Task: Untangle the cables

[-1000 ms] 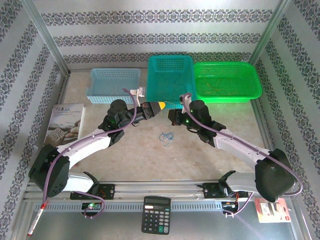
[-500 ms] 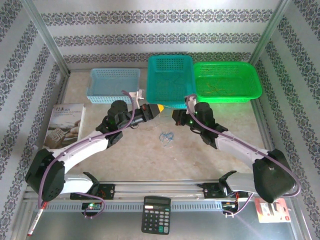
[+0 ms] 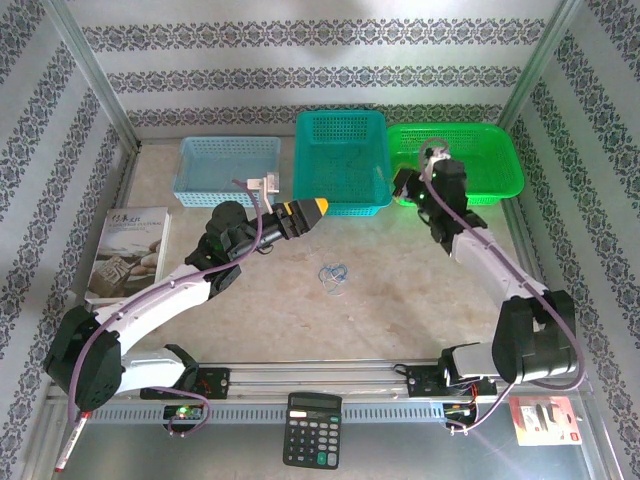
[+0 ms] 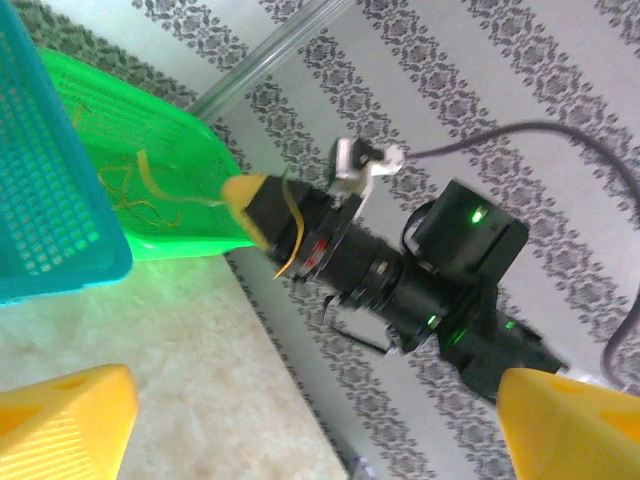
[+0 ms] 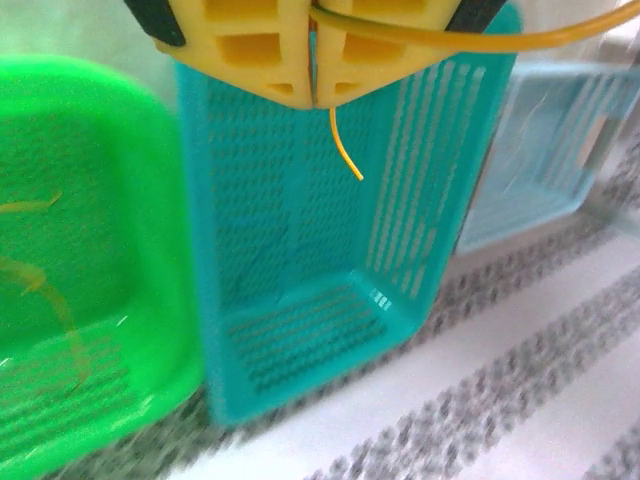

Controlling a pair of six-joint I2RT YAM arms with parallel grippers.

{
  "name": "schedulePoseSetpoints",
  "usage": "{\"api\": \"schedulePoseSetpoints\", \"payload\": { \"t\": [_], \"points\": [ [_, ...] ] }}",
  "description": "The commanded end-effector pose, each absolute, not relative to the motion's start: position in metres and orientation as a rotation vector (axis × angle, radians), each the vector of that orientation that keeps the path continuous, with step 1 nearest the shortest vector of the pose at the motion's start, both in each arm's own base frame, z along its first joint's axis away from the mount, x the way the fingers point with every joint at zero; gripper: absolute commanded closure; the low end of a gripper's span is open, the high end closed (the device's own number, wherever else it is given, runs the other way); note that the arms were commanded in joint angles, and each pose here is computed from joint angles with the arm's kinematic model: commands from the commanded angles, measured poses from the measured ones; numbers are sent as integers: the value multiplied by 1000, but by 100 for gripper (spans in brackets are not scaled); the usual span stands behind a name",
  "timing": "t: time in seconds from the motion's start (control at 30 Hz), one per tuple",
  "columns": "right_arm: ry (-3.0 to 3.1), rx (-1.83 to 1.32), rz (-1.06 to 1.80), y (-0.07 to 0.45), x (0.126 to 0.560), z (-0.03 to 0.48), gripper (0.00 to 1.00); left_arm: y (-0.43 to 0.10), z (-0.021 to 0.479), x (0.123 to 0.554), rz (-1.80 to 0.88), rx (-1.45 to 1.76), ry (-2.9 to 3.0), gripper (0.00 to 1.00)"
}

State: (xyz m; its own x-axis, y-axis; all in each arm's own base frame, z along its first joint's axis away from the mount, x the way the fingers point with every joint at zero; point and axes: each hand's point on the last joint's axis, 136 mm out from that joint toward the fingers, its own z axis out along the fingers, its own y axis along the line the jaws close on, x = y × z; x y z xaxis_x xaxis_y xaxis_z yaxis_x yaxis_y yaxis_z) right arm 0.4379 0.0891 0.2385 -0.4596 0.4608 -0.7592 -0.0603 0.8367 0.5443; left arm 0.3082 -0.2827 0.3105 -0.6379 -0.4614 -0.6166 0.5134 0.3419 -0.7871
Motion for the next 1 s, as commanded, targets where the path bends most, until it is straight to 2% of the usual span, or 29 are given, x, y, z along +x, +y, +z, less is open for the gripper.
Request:
{"api": "schedulePoseSetpoints", "payload": {
  "t": [0.0, 0.23, 0.3, 0.4, 0.47, 0.97],
  "points": [
    [1925, 401, 484, 50, 464, 246, 100, -277, 290, 308, -1350, 50, 1804, 0],
    [1916, 577, 390, -2, 513, 233, 100, -270, 258, 309, -1255, 39, 1895, 0],
    [1935, 613, 380, -12, 526, 226, 95, -269, 254, 308, -1246, 37, 1908, 0],
    [1989, 647, 391, -19, 542, 210, 59, -268, 252, 308, -1235, 39, 1917, 0],
    [2020, 642, 411, -18, 549, 206, 50, -267, 252, 307, -1229, 38, 1918, 0],
    [1982, 512, 585, 21, 525, 237, 49, -257, 227, 308, -1148, -9, 1992, 0]
  ]
}}
